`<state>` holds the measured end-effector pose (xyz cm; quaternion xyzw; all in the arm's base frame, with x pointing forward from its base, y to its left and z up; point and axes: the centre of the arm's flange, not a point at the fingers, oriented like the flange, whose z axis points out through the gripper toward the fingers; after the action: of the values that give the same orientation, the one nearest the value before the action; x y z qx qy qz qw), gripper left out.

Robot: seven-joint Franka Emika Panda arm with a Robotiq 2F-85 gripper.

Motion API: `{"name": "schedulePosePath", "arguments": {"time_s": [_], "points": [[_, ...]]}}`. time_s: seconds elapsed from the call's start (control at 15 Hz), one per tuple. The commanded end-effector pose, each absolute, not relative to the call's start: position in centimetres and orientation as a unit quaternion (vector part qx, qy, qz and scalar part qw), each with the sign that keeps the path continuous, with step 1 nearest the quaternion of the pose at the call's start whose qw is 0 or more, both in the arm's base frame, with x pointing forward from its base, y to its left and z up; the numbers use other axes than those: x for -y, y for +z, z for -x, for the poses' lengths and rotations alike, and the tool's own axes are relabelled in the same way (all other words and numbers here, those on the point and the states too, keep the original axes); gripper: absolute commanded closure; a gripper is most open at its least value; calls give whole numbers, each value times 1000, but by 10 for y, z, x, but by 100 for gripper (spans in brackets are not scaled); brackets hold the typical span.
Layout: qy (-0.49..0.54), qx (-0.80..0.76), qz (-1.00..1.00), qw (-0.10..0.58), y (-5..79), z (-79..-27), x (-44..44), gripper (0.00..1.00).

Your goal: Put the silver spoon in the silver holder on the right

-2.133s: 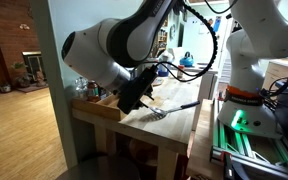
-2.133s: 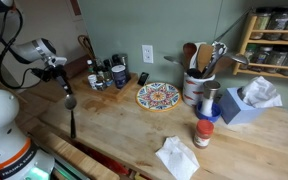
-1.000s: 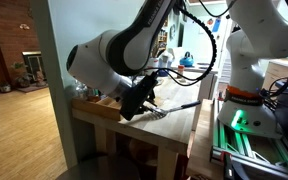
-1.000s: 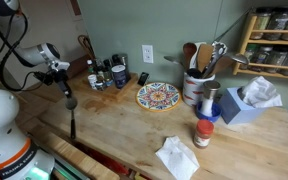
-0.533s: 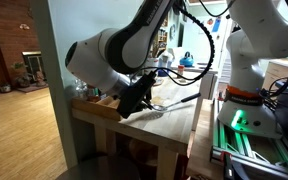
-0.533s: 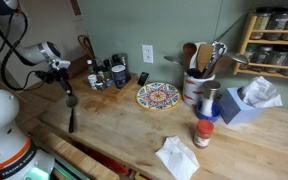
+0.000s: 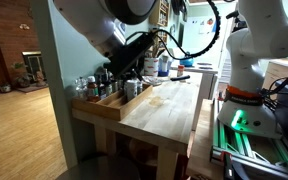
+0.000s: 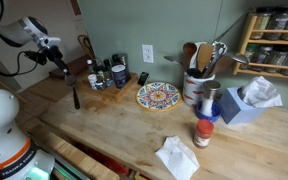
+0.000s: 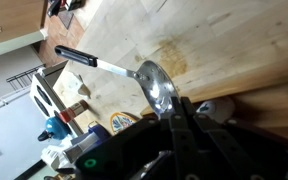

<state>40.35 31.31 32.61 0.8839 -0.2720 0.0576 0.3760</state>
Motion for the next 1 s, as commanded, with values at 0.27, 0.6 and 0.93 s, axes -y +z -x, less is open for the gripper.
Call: {"name": "schedulePosePath", "arguments": {"time_s": [0.27, 0.6, 0.93], "points": [[116, 290, -907, 282, 479, -404, -230, 99], [114, 312, -904, 270, 538, -405, -158, 99], [129, 302, -909, 255, 562, -411, -151, 96]]}}
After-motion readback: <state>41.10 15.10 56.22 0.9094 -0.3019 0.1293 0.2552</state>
